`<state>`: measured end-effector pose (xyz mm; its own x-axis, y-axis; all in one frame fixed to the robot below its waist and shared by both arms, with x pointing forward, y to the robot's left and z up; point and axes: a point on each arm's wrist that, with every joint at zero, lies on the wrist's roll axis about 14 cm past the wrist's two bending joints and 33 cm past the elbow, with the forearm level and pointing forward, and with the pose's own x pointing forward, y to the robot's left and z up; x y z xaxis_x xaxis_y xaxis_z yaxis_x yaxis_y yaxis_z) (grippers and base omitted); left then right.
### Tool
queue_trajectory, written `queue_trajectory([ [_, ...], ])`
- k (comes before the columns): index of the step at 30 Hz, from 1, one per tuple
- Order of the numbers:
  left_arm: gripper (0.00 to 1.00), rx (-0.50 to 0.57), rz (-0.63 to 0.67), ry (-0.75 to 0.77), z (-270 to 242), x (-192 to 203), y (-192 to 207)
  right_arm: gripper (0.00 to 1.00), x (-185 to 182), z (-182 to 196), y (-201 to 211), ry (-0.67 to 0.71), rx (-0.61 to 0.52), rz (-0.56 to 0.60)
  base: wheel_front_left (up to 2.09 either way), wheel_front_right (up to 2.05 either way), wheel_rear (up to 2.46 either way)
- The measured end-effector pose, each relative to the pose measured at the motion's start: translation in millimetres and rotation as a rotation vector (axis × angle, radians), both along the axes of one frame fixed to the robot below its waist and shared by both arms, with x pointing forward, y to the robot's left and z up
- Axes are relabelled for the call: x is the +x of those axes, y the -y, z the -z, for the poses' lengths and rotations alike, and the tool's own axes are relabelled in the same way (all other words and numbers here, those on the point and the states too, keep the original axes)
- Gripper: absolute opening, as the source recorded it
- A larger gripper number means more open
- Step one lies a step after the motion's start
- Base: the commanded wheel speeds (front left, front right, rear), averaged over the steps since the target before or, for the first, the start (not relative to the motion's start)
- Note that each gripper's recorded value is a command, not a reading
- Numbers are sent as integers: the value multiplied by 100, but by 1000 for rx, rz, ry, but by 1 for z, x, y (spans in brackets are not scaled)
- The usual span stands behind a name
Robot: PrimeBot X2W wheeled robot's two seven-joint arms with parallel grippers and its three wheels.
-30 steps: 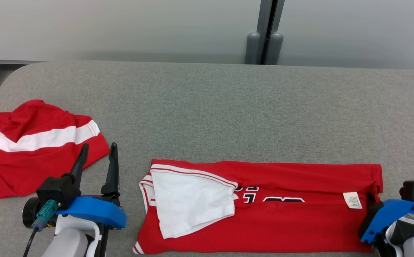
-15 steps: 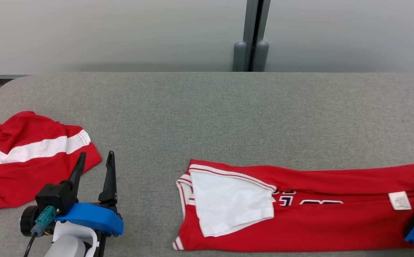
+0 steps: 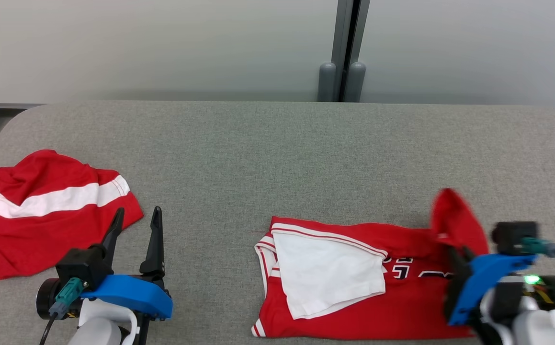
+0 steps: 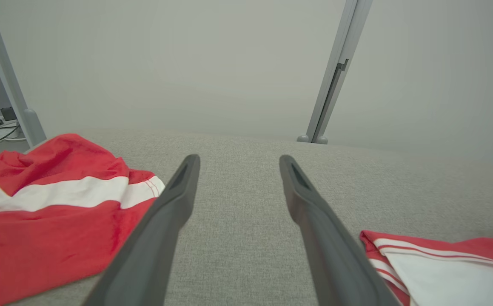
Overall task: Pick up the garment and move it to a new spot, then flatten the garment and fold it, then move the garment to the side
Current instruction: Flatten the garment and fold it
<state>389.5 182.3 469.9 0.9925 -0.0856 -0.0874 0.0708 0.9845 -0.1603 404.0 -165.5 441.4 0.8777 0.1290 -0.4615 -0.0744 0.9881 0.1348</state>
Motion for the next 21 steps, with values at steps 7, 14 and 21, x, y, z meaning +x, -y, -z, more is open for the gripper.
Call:
queue_trajectory([
  [7, 100, -7, -12, -1, 0, -1, -4, 0, -4, 3, -101, -14, 109, -280, 0, 0, 0],
  [14, 100, -8, -25, -5, 1, -6, -9, 0, -1, 2, -162, -22, 147, -458, 0, 0, 0],
  [21, 100, 2, -33, -9, 2, -7, -13, 0, -3, 10, -190, -53, 162, -541, 0, 0, 0],
])
